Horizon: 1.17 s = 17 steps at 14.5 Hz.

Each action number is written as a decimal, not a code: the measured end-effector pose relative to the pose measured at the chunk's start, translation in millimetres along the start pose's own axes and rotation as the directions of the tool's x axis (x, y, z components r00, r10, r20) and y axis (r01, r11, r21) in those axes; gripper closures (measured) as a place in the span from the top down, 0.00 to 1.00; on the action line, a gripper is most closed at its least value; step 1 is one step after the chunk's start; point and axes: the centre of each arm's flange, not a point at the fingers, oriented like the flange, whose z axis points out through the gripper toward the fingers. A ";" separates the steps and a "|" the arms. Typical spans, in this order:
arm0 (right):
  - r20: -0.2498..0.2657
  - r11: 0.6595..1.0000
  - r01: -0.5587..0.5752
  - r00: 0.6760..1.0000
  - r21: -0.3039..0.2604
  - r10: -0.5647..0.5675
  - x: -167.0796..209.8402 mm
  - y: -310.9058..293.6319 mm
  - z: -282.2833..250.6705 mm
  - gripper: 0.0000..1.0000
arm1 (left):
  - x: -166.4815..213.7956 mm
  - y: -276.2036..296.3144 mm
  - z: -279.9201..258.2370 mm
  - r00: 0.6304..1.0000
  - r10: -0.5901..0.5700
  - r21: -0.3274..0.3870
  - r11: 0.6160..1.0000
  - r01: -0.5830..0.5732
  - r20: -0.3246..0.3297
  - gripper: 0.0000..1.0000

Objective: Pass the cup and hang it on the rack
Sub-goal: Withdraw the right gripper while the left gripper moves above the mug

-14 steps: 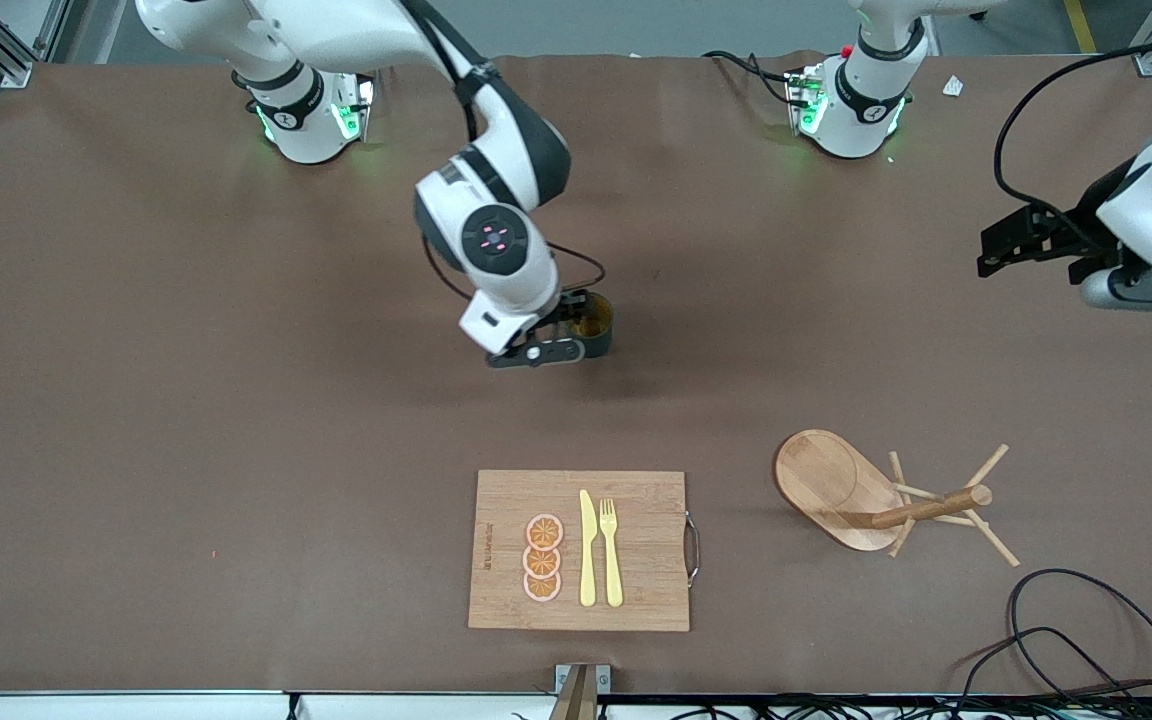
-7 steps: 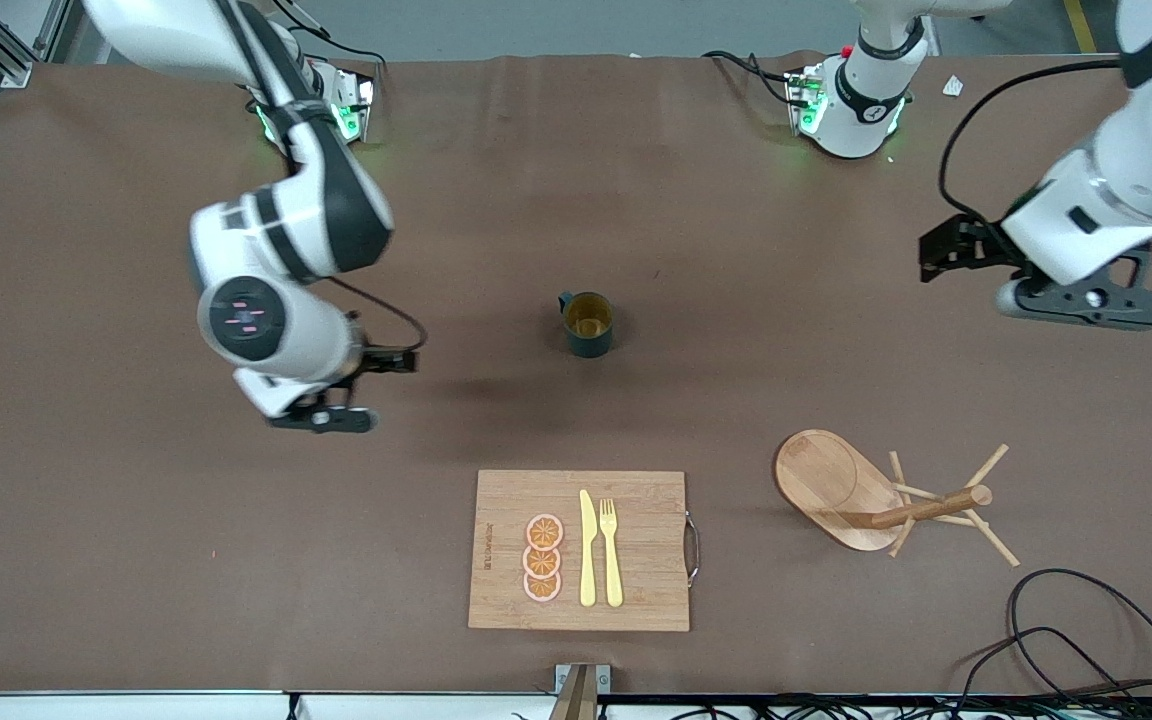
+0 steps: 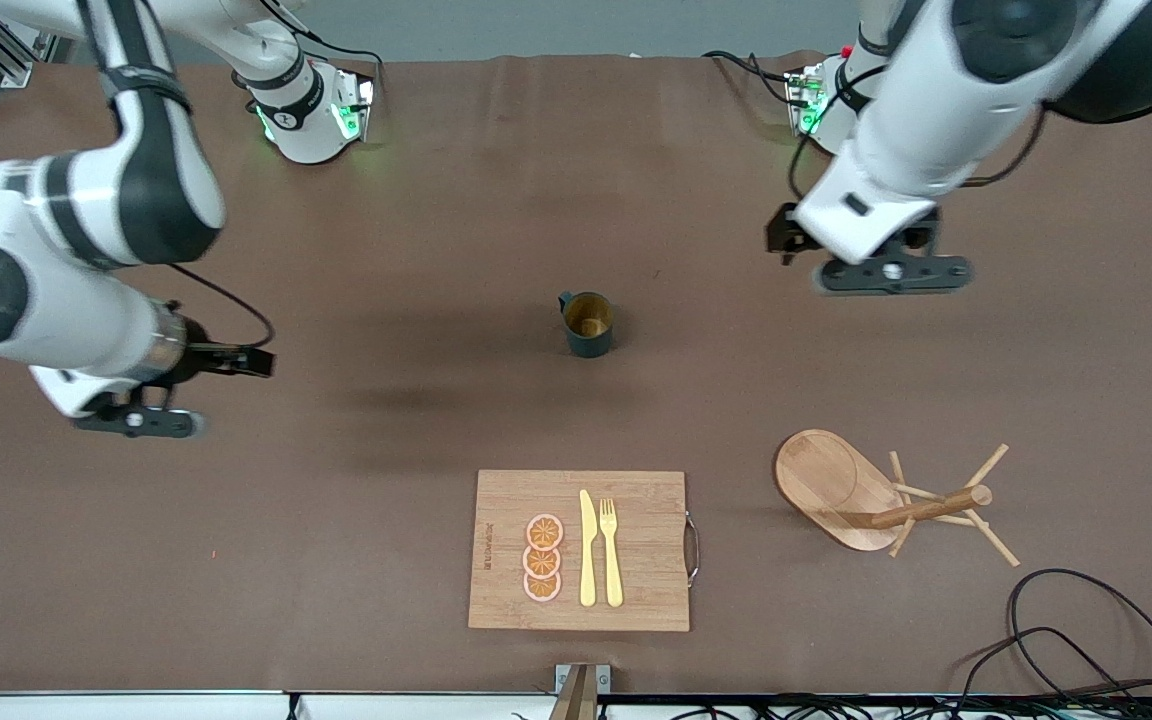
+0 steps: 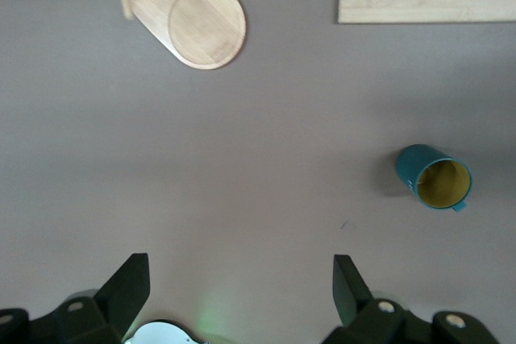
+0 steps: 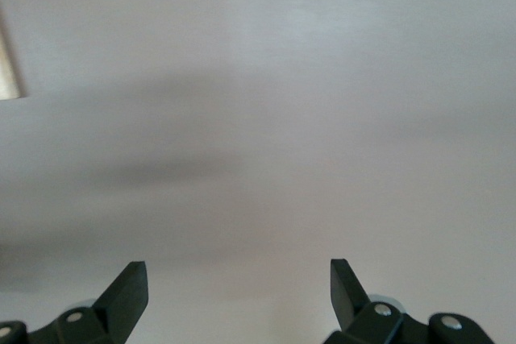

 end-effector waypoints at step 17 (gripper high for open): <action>-0.061 0.995 0.096 0.994 0.028 -0.095 -6.2 113.2 -58.9 1.00 | -129.2 281.1 175.1 0.861 -0.472 0.154 0.851 0.501 -0.191 1.00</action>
